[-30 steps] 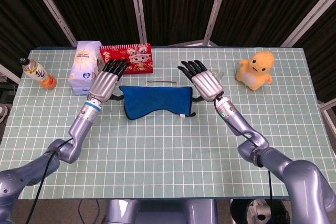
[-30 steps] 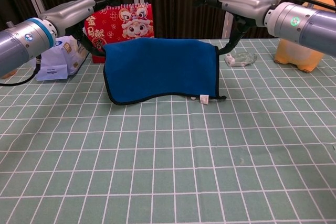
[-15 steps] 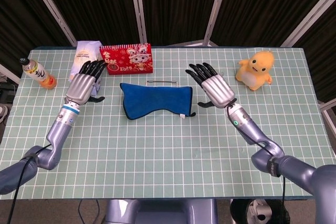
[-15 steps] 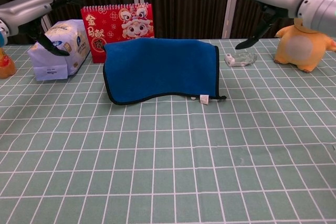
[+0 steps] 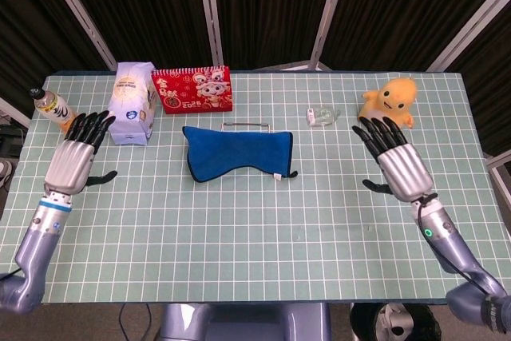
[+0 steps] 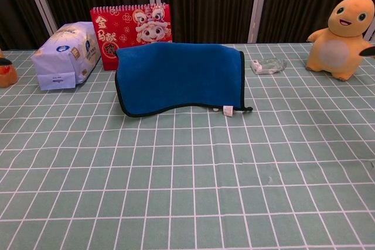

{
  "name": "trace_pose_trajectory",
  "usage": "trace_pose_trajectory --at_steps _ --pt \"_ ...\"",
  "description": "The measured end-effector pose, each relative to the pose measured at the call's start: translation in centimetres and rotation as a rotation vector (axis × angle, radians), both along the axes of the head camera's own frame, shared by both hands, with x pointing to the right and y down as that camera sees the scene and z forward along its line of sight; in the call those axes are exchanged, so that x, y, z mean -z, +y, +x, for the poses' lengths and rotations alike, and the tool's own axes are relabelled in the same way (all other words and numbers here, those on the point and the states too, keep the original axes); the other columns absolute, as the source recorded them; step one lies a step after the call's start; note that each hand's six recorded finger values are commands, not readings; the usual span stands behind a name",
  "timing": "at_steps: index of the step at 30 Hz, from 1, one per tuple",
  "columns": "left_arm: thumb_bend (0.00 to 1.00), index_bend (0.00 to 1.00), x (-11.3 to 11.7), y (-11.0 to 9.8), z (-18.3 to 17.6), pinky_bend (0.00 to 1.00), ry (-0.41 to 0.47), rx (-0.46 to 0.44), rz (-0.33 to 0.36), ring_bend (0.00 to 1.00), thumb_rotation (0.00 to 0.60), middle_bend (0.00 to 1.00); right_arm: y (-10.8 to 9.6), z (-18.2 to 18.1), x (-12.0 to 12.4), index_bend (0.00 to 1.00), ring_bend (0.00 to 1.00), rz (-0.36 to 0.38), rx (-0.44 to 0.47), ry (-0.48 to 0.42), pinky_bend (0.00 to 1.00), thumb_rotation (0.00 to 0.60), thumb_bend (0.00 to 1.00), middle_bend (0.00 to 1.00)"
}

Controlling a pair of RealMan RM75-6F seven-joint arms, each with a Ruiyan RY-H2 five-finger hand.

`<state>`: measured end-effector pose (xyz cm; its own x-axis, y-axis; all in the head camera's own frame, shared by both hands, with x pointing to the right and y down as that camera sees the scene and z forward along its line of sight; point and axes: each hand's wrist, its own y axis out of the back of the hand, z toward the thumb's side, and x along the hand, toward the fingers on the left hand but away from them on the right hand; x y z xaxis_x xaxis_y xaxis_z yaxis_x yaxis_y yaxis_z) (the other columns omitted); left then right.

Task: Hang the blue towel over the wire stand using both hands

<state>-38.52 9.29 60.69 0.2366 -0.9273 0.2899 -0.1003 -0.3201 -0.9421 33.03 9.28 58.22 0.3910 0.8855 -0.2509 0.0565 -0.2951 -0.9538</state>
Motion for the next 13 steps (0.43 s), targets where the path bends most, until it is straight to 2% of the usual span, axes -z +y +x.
trace_pose_trajectory --at_steps 8,13 --pt "0.02 0.0 4.0 7.4 -3.1 0.0 -0.1 0.108 0.031 0.0 0.6 0.0 6.1 5.1 2.5 0.0 0.0 0.03 -0.136 0.053 0.0 0.6 0.0 0.0" --pt "0.02 0.0 5.4 10.0 -4.1 0.0 -0.101 0.143 0.035 0.0 0.6 0.0 9.1 6.7 4.0 0.0 0.0 0.058 -0.182 0.073 0.0 0.6 0.0 0.0"
